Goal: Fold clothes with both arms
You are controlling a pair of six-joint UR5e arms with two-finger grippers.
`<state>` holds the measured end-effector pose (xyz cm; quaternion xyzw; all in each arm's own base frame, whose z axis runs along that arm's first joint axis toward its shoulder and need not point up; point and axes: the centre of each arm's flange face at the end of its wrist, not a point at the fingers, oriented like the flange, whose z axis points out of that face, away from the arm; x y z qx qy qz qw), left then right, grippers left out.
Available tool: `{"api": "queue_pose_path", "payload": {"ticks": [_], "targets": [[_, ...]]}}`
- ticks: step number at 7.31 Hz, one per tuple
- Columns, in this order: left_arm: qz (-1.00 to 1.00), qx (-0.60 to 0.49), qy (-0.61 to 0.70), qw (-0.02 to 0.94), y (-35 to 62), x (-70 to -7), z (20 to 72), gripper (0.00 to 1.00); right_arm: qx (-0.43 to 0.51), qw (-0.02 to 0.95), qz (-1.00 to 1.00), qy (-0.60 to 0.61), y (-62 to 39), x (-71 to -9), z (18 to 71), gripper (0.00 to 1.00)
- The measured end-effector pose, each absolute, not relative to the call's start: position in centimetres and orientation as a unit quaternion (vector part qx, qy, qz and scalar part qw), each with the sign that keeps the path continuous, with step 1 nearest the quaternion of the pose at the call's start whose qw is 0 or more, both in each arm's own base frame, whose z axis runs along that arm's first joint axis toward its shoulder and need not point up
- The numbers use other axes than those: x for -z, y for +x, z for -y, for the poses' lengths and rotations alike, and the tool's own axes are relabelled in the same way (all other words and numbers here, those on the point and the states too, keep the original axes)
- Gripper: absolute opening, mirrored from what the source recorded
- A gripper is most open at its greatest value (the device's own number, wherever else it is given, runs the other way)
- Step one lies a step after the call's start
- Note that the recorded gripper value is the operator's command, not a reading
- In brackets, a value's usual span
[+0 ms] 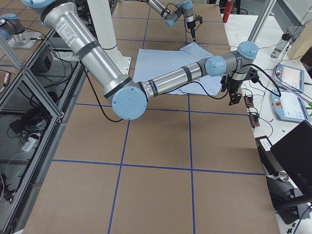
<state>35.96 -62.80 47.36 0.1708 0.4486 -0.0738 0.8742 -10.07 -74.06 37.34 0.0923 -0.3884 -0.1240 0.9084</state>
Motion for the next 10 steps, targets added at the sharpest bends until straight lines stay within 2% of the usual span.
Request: {"api": "queue_pose_path", "payload": {"ticks": [4, 5, 6, 10], "targets": [[-0.441, 0.073, 0.174, 0.877, 38.0, -47.2, 62.9, 0.53, 0.121, 0.909, 0.388, 0.09, -10.1, -37.5, 74.0, 1.0], [-0.441, 0.072, 0.174, 0.878, 38.2, -47.2, 62.8, 0.39, 0.121, 0.909, 0.388, 0.089, -10.1, -37.6, 74.0, 1.0], [-0.441, 0.071, 0.173, 0.878, 38.3, -47.3, 62.7, 0.02, 0.12, 0.909, 0.388, 0.089, -10.1, -37.7, 74.0, 1.0], [-0.443, 0.073, 0.17, 0.877, 38.7, -46.5, 62.6, 0.0, 0.12, 0.909, 0.389, 0.089, -10.1, -37.7, 74.0, 1.0]]}}
